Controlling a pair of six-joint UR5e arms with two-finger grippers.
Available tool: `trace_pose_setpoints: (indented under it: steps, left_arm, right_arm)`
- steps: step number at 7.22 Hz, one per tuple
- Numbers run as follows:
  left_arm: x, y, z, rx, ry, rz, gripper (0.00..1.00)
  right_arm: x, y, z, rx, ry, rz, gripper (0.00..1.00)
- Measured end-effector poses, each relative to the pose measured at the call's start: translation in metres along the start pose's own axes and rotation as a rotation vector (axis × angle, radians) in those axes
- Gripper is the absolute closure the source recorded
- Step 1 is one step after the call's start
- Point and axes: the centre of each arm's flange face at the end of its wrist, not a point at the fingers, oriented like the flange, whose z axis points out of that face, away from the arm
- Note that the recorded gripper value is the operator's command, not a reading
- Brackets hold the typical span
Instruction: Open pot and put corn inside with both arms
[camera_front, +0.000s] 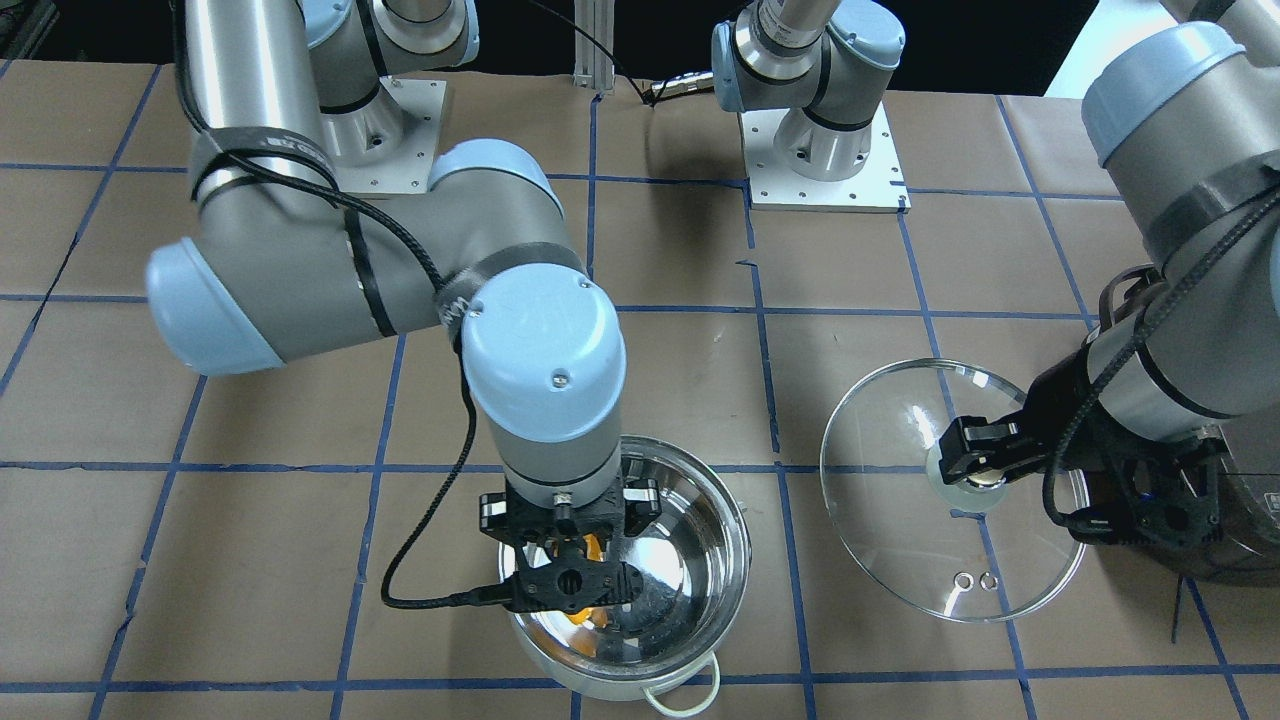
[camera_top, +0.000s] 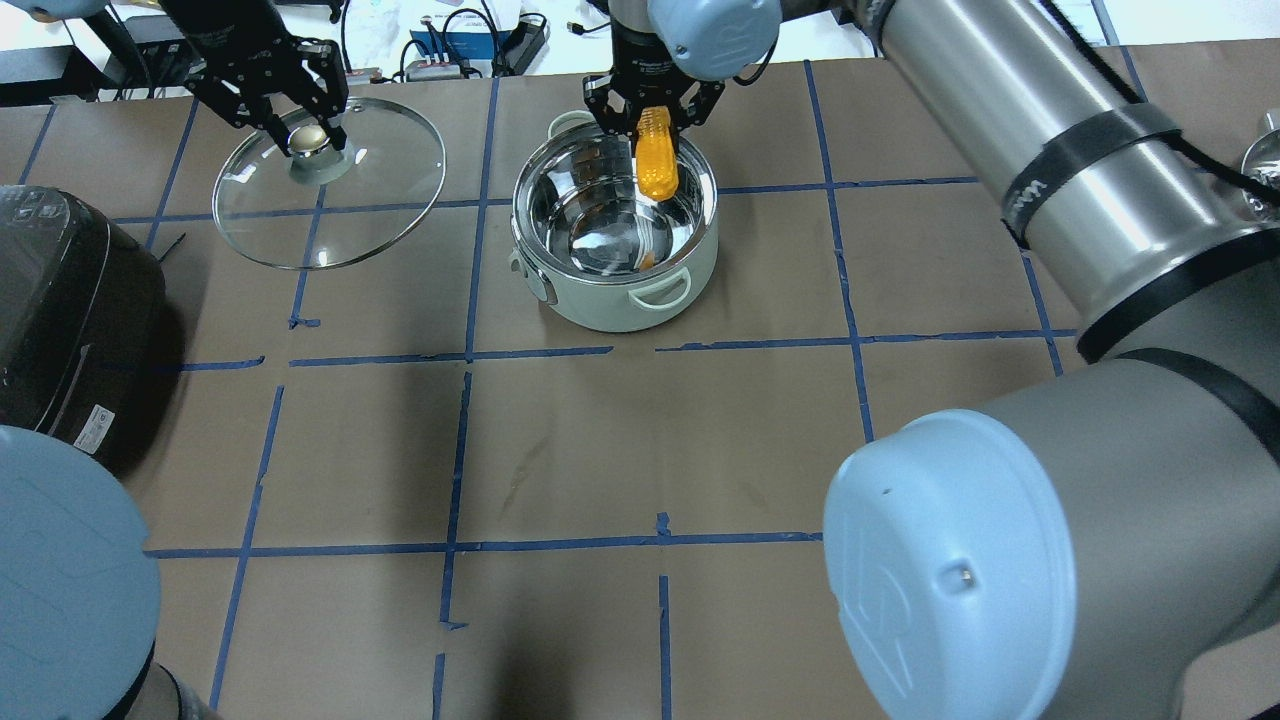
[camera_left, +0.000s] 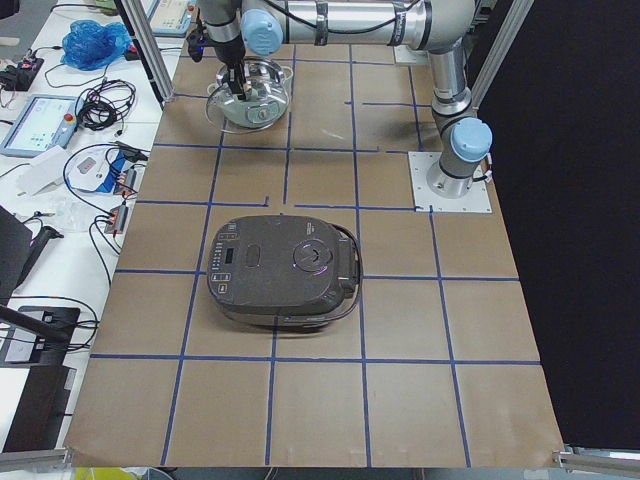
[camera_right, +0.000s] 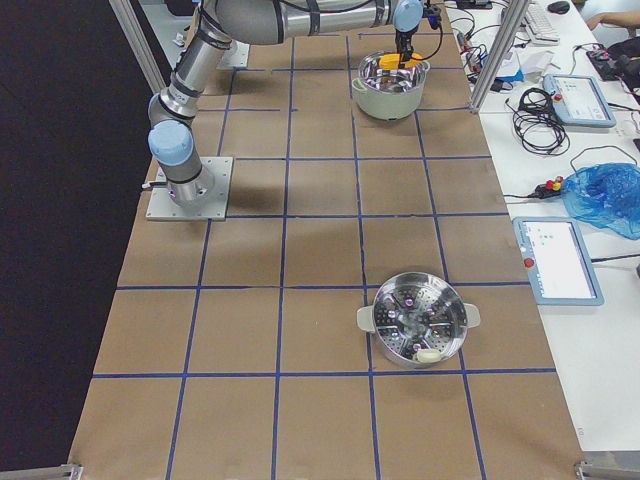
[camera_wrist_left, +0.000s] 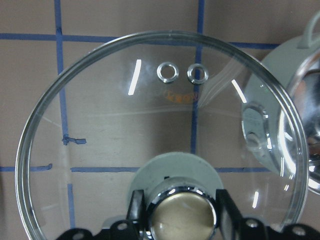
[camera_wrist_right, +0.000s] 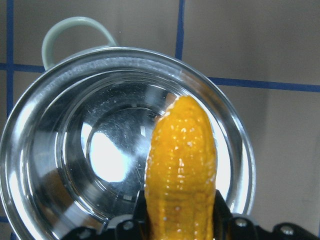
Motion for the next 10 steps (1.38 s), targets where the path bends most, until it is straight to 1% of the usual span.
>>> trace_pose_setpoints:
  steps: [1,2,3,4,5,6,7,8,9,10]
  left_arm:
    - [-0.013,-0.008,0.041,0.027,0.0,0.003,0.99]
    - [-0.02,-0.016,0.082,0.059,-0.002,0.008,0.99]
    - [-0.024,-0.024,0.114,0.078,-0.005,0.013,0.99]
    - [-0.027,-0.031,0.137,0.085,-0.005,0.02,0.99]
    - [-0.029,-0.034,0.152,0.087,-0.003,0.026,0.98]
    - [-0.031,-0.036,0.162,0.084,-0.002,0.037,0.96]
    - [-0.031,-0.039,0.17,0.085,0.001,0.052,0.3]
    - [-0.032,-0.04,0.17,0.09,0.002,0.06,0.0]
    - [-0.031,-0.04,0.163,0.095,-0.002,0.063,0.0]
    - [-0.03,-0.034,0.15,0.092,-0.006,0.063,0.0]
  right_arm:
    - [-0.02,-0.002,0.03,-0.008,0.007,0.013,0.87]
    - [-0.034,-0.003,0.061,-0.018,0.024,0.007,0.78]
    - [-0.04,-0.002,0.081,-0.028,0.041,0.0,0.17]
    - [-0.042,0.003,0.097,-0.043,0.054,-0.006,0.0]
    - [-0.043,0.007,0.103,-0.047,0.061,-0.013,0.0]
    - [-0.043,0.009,0.102,-0.04,0.06,-0.02,0.0]
    - [-0.043,0.01,0.092,-0.026,0.056,-0.025,0.0]
    - [-0.041,0.013,0.071,-0.005,0.05,-0.026,0.0]
    - [-0.032,0.02,0.039,0.005,0.048,-0.021,0.0]
    - [-0.012,0.03,0.001,0.001,0.05,-0.004,0.0]
